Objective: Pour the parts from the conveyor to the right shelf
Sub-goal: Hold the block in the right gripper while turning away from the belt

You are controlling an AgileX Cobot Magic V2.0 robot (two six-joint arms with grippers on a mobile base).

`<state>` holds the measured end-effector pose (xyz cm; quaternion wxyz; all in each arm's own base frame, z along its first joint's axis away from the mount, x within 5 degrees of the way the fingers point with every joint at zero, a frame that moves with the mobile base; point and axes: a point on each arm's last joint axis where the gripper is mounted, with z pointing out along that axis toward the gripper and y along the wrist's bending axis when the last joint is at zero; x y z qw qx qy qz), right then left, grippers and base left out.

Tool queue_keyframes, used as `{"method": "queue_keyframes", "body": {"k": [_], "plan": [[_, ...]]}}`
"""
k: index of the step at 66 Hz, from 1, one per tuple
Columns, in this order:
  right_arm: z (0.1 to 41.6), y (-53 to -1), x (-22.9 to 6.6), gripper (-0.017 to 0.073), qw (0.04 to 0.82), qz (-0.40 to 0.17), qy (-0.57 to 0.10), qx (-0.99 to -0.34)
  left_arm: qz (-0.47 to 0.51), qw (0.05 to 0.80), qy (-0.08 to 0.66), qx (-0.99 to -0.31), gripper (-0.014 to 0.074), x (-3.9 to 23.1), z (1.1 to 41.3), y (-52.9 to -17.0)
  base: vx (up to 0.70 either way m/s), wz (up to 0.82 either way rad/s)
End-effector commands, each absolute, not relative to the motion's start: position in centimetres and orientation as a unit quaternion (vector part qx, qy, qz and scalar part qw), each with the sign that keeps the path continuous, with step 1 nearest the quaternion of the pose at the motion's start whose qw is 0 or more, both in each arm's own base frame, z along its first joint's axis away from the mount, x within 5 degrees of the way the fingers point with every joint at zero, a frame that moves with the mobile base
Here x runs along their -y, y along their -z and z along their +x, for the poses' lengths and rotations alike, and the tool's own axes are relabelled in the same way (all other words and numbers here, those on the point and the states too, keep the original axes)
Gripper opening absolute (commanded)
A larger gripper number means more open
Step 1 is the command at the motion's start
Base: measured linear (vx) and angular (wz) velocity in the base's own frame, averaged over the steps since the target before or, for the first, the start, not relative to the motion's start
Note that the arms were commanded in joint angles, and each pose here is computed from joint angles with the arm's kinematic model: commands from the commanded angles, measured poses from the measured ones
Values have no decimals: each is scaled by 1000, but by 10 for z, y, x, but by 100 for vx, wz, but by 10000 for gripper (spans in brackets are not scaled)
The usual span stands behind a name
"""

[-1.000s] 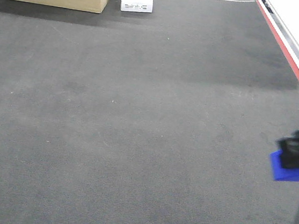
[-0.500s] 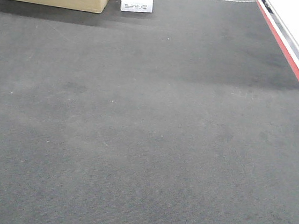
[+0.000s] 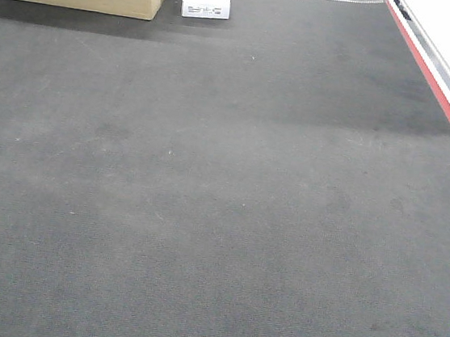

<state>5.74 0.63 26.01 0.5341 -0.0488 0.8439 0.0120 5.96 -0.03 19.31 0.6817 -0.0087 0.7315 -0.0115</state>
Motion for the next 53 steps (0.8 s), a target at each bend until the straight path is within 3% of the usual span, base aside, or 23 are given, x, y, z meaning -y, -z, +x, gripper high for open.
{"method": "queue_keyframes", "body": {"k": [1,53], "plan": [[64,-282,-5,-5,605,-41,-3,-795,-15,711,17,-703,-6,0,61,-206,0,0],[65,-284,-5,-5,616,-40,-2,-786,-15,711,17,-703,-6,0,61,-206,0,0]]}}
